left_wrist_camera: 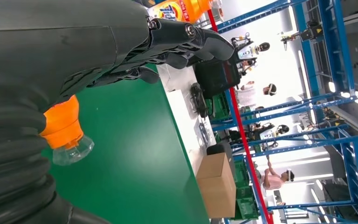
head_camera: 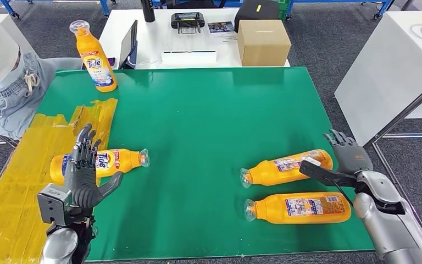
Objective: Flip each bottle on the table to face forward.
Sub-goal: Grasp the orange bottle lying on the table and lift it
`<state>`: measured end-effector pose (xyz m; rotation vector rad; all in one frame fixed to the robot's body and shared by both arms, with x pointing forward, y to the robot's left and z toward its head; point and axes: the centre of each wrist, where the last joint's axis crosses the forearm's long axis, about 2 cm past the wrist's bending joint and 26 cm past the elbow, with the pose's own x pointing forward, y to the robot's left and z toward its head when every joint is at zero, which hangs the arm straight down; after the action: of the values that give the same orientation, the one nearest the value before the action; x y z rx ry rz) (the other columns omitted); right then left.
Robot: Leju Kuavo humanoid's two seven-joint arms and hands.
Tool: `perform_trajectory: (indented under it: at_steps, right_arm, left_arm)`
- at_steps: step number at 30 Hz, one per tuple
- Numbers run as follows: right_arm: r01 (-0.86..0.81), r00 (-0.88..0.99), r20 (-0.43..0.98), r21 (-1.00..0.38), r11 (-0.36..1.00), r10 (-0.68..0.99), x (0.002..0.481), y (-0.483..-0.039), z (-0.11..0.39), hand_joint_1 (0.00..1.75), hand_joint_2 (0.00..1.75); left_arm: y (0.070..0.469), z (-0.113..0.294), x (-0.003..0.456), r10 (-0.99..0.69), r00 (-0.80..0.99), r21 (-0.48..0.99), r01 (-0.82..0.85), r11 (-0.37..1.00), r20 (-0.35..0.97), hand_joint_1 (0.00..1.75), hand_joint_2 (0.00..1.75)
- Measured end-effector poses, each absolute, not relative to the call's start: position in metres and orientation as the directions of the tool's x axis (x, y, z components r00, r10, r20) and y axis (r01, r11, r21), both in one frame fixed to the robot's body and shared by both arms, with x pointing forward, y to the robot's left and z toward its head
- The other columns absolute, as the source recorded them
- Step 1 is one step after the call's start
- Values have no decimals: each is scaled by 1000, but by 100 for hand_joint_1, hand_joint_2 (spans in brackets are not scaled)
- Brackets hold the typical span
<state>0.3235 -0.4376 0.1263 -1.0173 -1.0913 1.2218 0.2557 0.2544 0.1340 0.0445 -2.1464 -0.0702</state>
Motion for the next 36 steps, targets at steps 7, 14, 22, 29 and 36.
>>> perform_trajectory:
  at_steps: [7,14,22,29,36]
  right_arm:
    - [-265,12,36,-963,38,999,328,-435,114,0,175]
    - [-296,0,21,-955,20,1000,328,-433,107,0,175]
    - [-302,-58,9,-953,-9,998,328,-425,99,0,175]
    - [-281,-105,-23,-958,-52,994,331,-416,97,0,175]
    - [-281,-128,-34,-957,-69,991,334,-408,95,0,175]
  left_arm:
    - [253,134,258,-49,-543,56,-4,998,838,0,175]
    - [253,134,258,-44,-543,50,-3,999,839,0,175]
    - [253,133,258,-41,-541,47,-3,999,840,0,175]
    - [252,133,258,-32,-540,37,-2,999,841,0,175]
    - [252,133,258,-30,-540,35,-2,999,841,0,175]
